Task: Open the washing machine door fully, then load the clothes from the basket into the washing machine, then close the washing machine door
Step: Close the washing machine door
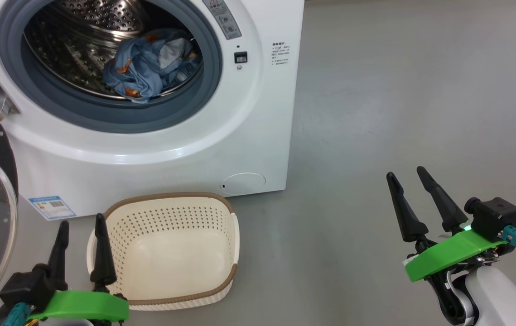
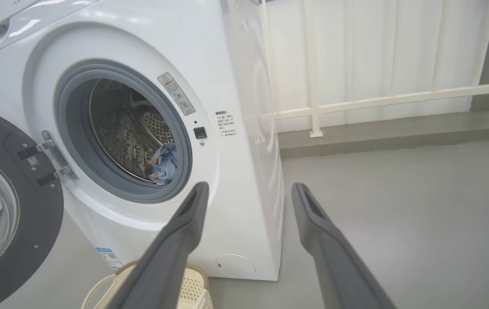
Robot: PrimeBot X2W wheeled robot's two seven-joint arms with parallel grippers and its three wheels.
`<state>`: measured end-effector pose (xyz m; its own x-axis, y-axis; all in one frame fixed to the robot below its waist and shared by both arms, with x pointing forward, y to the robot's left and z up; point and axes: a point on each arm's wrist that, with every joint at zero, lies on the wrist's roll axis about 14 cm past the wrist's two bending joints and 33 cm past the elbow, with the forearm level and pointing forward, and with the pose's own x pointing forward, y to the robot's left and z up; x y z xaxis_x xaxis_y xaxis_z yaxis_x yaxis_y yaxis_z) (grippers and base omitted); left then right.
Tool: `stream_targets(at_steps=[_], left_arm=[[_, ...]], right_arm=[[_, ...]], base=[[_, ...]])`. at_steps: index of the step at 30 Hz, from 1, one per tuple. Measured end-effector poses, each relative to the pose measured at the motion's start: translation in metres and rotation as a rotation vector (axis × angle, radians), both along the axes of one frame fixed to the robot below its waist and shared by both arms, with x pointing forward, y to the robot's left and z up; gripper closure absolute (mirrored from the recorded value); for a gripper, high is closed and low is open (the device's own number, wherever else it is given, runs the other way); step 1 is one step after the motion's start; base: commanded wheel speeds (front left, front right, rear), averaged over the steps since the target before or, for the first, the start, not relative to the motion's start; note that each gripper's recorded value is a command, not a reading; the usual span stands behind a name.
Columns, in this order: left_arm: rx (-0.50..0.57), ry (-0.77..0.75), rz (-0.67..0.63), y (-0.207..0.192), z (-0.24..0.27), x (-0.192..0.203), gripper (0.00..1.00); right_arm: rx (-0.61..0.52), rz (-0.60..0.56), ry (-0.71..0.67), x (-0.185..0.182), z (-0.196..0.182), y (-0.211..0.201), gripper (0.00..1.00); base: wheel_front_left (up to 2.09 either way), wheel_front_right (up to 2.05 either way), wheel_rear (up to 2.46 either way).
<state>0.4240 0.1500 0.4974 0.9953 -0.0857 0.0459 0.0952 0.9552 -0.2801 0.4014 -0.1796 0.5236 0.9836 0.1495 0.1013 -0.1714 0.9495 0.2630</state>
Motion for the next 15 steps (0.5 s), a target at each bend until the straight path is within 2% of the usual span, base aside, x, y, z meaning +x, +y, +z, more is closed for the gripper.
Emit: stream_targets(at_steps=[15], left_arm=[[0.002, -0.011, 0.008, 0.0029, 0.0033, -0.0017, 0.00]], right_arm=[[0.000, 0.008, -0.006, 0.0005, 0.0020, 0.0029, 0.00]], base=[[0.00, 0.00, 0.00]])
